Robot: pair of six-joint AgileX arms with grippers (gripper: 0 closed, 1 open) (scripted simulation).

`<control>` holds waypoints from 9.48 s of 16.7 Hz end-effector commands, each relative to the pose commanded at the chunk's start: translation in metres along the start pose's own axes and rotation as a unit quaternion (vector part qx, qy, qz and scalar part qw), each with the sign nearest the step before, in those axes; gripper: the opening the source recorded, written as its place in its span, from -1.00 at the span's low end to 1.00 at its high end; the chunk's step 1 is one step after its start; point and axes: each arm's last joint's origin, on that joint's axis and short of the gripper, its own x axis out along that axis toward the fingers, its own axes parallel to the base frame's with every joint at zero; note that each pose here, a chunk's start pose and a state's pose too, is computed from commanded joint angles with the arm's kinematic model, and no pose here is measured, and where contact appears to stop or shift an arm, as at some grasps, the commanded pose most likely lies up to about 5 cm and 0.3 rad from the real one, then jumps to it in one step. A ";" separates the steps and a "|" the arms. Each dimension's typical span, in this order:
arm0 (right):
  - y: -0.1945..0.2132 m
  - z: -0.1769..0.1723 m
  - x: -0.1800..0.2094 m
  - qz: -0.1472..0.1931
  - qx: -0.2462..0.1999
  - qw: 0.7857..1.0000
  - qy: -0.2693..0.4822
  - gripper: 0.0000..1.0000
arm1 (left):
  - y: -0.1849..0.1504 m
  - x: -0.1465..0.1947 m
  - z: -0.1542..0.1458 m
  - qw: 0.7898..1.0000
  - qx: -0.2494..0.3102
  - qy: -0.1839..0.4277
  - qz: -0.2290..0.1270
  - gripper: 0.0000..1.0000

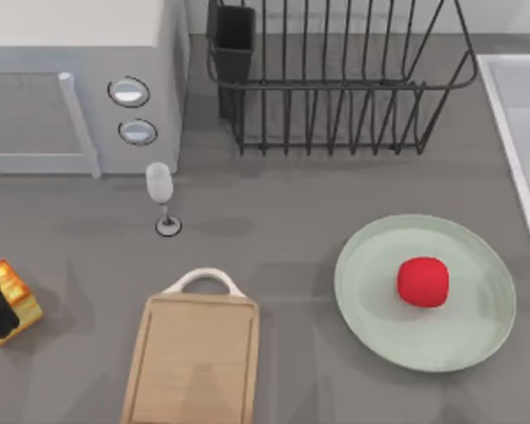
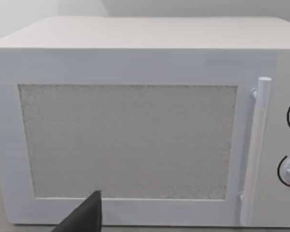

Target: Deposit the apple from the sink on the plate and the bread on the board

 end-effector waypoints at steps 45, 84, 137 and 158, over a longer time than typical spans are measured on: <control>-0.020 -0.057 0.005 -0.048 -0.050 0.985 -0.160 1.00 | 0.004 0.183 0.018 0.646 0.291 0.644 -0.290 1.00; -0.020 -0.057 0.005 -0.048 -0.050 0.985 -0.160 1.00 | 0.003 0.187 -0.029 0.649 0.289 0.641 -0.291 -1.00; -0.020 -0.057 0.005 -0.048 -0.050 0.985 -0.160 1.00 | -0.198 0.139 0.026 0.507 -0.496 0.501 0.496 -1.00; -0.020 -0.057 0.005 -0.048 -0.050 0.985 -0.160 1.00 | -0.200 0.138 -0.021 0.507 -0.493 0.502 0.498 -0.85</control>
